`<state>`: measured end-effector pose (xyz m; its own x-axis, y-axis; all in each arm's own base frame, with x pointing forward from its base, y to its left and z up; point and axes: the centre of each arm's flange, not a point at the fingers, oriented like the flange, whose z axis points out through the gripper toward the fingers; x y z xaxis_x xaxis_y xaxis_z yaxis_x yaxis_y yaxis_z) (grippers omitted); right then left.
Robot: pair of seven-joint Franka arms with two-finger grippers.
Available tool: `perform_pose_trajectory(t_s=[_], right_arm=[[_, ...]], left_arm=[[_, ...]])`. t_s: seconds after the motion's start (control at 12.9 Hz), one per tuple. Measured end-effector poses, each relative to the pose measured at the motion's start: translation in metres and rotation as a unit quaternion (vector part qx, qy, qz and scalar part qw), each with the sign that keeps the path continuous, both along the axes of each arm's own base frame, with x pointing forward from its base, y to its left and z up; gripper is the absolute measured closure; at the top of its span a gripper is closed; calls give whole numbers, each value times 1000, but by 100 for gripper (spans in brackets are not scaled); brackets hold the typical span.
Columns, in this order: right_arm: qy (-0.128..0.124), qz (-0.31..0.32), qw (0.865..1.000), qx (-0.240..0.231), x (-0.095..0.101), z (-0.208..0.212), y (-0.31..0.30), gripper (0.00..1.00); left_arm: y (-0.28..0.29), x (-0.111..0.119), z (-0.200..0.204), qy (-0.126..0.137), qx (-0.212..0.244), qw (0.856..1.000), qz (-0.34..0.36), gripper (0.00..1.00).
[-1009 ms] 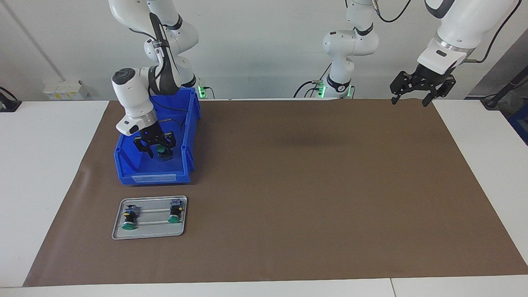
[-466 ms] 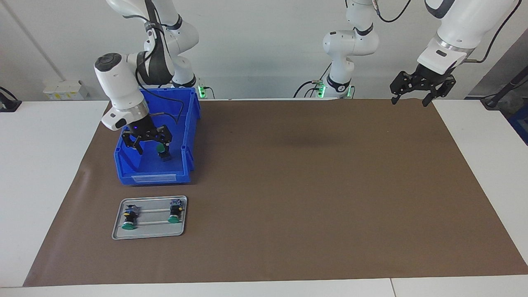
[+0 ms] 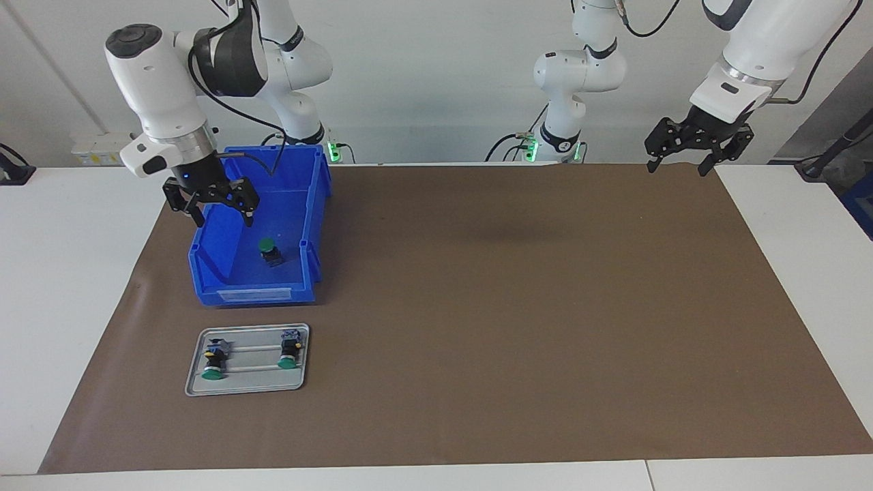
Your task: Place and press button with both arms
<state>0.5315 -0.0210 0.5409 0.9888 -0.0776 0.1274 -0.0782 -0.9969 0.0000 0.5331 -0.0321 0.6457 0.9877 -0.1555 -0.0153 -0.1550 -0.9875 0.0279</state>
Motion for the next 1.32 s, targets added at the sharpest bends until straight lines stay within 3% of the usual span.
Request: perform_pose_trajectory(t_s=[0.39, 0.54, 1.09, 1.32], right_arm=[[40, -34, 998, -18, 20, 65, -15, 0], [41, -38, 998, -14, 25, 84, -16, 0], [54, -60, 997, -6, 21, 86, -1, 0], [81, -51, 995, 6, 12, 95, 3, 0]], left_arm=[[0, 0, 0, 0, 0, 1000, 0, 0], [0, 0, 0, 0, 0, 1000, 0, 0], [0, 0, 0, 0, 0, 1000, 0, 0], [0, 0, 0, 0, 0, 1000, 0, 0]])
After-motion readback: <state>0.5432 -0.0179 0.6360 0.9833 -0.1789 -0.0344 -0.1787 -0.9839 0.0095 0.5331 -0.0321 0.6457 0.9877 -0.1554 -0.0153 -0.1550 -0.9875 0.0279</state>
